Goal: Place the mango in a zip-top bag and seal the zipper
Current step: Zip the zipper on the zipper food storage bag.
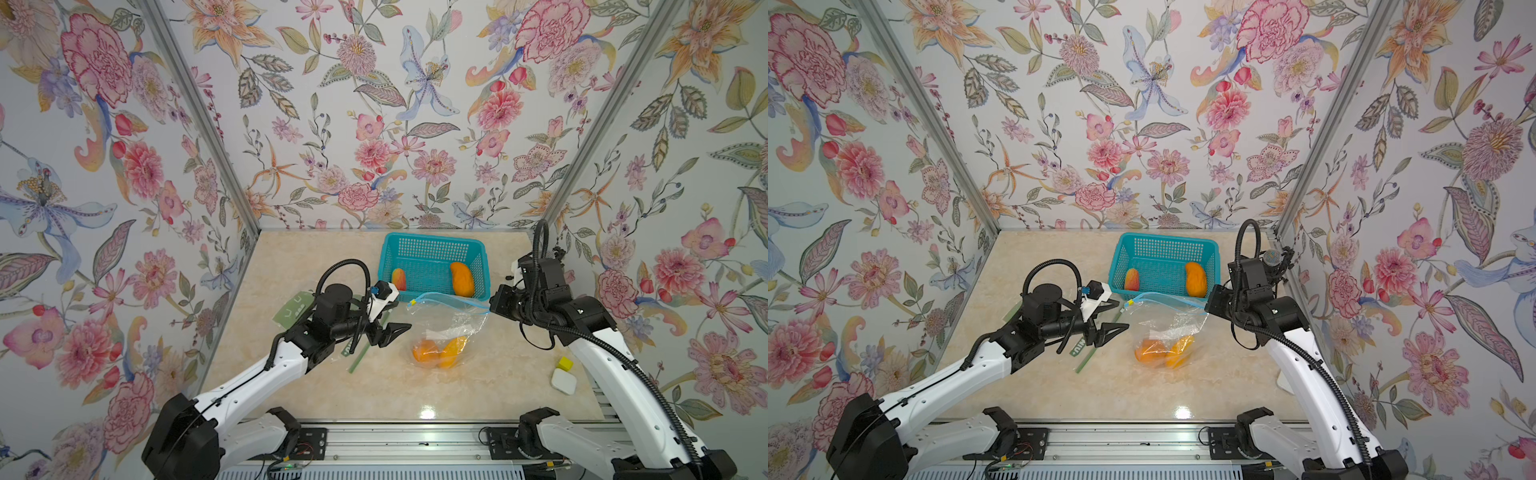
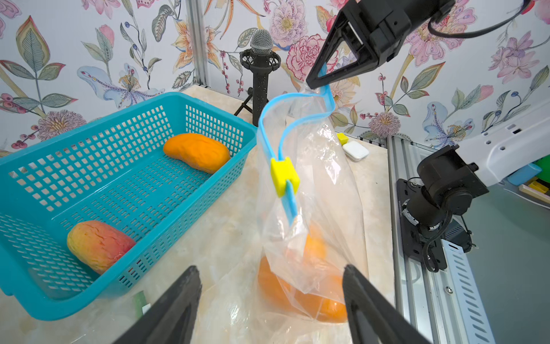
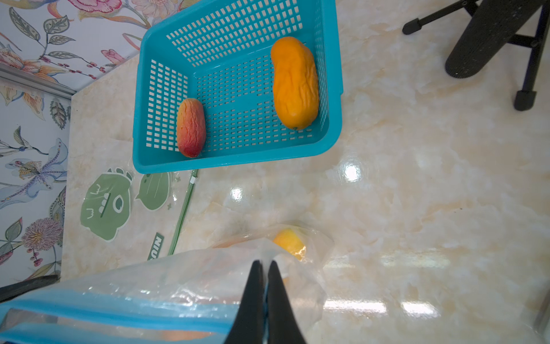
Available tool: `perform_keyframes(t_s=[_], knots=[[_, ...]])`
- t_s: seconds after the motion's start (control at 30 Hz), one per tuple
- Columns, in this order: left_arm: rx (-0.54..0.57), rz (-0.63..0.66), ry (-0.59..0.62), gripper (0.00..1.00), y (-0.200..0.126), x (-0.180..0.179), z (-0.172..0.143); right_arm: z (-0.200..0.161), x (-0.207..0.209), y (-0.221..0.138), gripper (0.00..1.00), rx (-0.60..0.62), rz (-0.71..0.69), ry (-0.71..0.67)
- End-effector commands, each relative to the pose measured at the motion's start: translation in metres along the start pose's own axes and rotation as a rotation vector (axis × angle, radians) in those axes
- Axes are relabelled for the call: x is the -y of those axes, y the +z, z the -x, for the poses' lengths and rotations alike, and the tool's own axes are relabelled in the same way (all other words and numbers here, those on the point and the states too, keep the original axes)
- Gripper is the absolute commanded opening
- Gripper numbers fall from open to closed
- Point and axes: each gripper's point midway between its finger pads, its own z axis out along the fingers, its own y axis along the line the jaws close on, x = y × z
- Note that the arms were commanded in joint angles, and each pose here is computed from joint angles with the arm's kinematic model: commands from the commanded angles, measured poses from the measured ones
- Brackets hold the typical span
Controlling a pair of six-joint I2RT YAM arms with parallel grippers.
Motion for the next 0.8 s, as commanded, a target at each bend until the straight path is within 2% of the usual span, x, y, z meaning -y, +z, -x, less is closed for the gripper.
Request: perform_keyframes(t_s=[0.0,0.07,0.23,0.3,0.6,0.7,0.73,0.77], knots=[[0.104,0.005,0.085,0.73,-0.006,0.002,0.026,0.01,-0.007,-0.005,0.0,0.023,0.02,-0.013],[0.125,0.032,0.09,0.7,-0.007,-0.002,0.032,0.012,-0.007,-0.006,0.0,0.026,0.022,-0.014],[0.188,0.019,0.102,0.72,-0.005,-0.002,0.056,0.015,-0.012,-0.01,0.0,0.035,0.039,-0.016],[0.197,0.033,0.118,0.69,-0.006,-0.004,0.063,0.017,-0.013,-0.013,0.0,0.042,0.047,-0.017],[0.145,0.009,0.138,0.17,0.0,-0.004,0.061,0.021,-0.015,-0.017,0.0,0.056,0.056,-0.016],[0.139,0.016,0.14,0.1,-0.002,-0.004,0.059,0.02,-0.014,-0.017,0.0,0.055,0.052,-0.017],[0.136,0.017,0.143,0.11,-0.003,-0.003,0.058,0.02,-0.014,-0.017,0.0,0.056,0.05,-0.018],[0.131,0.018,0.145,0.18,-0.004,-0.003,0.058,0.02,-0.014,-0.016,0.0,0.055,0.049,-0.018]])
